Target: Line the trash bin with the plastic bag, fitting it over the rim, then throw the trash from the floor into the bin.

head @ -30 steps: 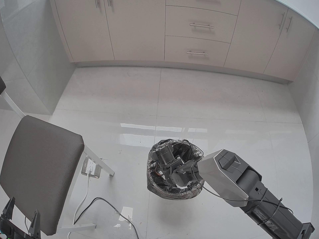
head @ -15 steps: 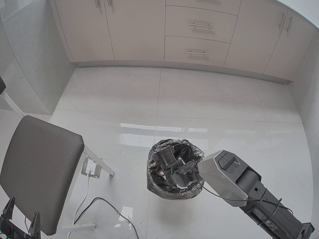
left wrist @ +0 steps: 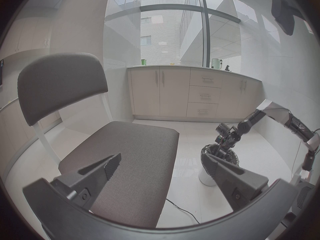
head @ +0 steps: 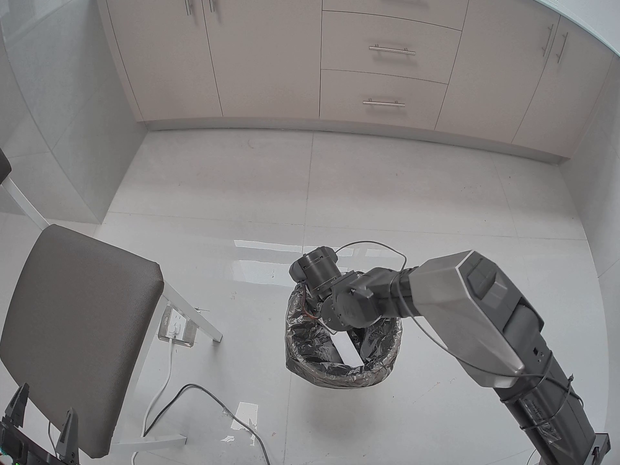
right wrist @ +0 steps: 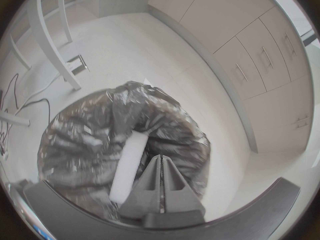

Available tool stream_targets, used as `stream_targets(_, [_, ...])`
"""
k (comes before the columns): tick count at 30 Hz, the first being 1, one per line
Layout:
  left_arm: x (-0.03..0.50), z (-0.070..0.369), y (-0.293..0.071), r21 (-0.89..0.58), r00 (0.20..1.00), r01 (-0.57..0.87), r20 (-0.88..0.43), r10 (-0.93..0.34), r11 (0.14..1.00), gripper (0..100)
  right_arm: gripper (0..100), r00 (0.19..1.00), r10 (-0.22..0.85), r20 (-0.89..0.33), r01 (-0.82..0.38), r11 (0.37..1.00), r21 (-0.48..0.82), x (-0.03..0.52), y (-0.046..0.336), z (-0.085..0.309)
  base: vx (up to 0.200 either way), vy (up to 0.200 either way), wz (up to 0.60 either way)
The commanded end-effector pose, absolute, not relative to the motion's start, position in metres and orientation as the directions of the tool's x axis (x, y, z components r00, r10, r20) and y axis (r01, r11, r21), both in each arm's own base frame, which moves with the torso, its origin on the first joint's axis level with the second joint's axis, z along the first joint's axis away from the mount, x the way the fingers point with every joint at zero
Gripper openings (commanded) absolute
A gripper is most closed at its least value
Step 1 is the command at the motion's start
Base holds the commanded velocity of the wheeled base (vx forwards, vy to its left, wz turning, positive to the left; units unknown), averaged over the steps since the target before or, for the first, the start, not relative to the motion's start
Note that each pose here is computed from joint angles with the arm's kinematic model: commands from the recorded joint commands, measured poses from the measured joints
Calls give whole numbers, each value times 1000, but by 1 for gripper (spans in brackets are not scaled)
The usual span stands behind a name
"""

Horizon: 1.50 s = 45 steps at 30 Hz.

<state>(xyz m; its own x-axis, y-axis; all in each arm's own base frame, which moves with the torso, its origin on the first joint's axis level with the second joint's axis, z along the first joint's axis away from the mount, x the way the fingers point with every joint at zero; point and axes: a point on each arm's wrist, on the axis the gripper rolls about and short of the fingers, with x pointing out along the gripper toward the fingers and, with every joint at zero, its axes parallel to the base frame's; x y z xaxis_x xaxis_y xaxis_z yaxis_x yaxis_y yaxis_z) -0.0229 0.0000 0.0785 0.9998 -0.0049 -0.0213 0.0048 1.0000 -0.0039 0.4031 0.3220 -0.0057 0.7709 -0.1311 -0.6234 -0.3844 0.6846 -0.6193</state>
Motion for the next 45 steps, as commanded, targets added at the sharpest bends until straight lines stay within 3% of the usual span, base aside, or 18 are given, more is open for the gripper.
stream_targets(1, [-23,75,0,-5,1000,5,-18,-5,1000,100,0,748,-245,-617,-348,647,-678,380,292,96,0,0,0])
stream_targets(9, [-23,75,0,-5,1000,5,-18,-5,1000,100,0,587,-398,-705,-423,592,-686,294,219,217,0,0,0])
stream_targets(12, [-23,75,0,-5,1000,5,-18,-5,1000,100,0,572,-430,-698,-419,578,-700,280,205,233,0,0,0])
stream_targets(13, [-23,75,0,-5,1000,5,-18,-5,1000,100,0,554,-509,-659,-377,553,-743,256,173,263,0,0,0])
stream_targets(14, [-23,75,0,-5,1000,5,-18,-5,1000,100,0,553,-518,-652,-361,557,-748,251,166,270,0,0,0])
stream_targets(17, [-23,75,0,-5,1000,5,-18,-5,1000,100,0,586,-512,-628,-243,629,-739,207,127,314,0,0,0])
stream_targets(25, [-23,75,0,-5,1000,5,-18,-5,1000,100,0,709,-458,-535,6,763,-646,103,43,378,0,0,0])
stream_targets(31, [-23,75,0,-5,1000,5,-18,-5,1000,100,0,810,-409,-421,181,856,-484,7,-15,393,0,0,0])
stream_targets(36, [-23,75,0,-5,1000,5,-18,-5,1000,100,0,893,-351,-282,277,922,-271,-100,-55,376,0,0,0])
stream_targets(39, [-23,75,0,-5,1000,5,-18,-5,1000,100,0,947,-293,-132,275,951,-140,-172,-58,350,0,0,0])
stream_targets(41, [-23,75,0,-5,1000,5,-18,-5,1000,100,0,968,-248,42,250,966,-69,-219,-47,330,0,0,0])
stream_targets(42, [-23,75,0,-5,1000,5,-18,-5,1000,100,0,968,-248,42,250,966,-69,-219,-47,330,0,0,0])
stream_targets(44, [-23,75,0,-5,1000,5,-18,-5,1000,100,0,907,-248,341,263,965,1,-279,-20,298,0,0,0])
stream_targets(45, [-23,75,0,-5,1000,5,-18,-5,1000,100,0,890,-263,373,284,959,-1,-281,-10,288,0,0,0])
